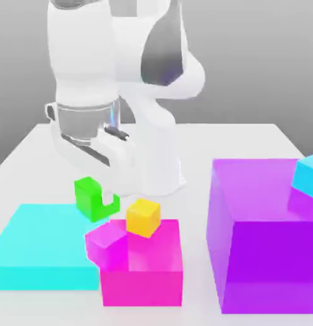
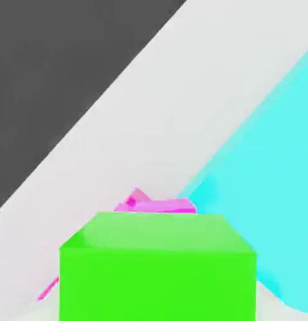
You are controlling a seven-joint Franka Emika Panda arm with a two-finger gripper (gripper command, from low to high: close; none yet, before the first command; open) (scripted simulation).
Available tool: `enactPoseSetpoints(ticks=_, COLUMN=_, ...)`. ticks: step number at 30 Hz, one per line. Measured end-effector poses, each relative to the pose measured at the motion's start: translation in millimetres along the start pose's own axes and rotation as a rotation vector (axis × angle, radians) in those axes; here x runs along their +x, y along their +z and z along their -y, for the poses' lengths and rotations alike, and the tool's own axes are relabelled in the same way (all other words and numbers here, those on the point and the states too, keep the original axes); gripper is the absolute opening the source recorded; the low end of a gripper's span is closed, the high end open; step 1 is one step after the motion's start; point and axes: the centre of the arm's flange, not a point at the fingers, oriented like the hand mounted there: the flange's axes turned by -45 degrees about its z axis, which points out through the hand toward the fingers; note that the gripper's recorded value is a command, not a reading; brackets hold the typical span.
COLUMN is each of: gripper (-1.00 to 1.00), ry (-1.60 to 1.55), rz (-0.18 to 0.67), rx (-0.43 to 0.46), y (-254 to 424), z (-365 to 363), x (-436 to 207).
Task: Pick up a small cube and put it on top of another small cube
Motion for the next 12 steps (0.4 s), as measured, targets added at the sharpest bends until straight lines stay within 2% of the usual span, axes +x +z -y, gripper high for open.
enactPoseSetpoints(ticks=1, gripper=-1.00, ry=0.000, rz=0.000, rx=0.000, y=13.6, z=-0.3, x=-0.9)
enactPoseSetpoints(ticks=2, gripper=1.00, ry=0.000, rz=0.000, rx=-0.001, y=22.4, z=-0.7, x=-1.6)
enactPoseSetpoints(ticks=8, gripper=1.00, ry=0.000, rz=-0.001, rx=-0.002, y=26.8, z=-1.0, x=-2.0)
enactPoseSetpoints(ticks=12, gripper=1.00, ry=-0.001, rz=-0.001, rx=-0.002, y=-13.2, z=-0.2, x=-1.2)
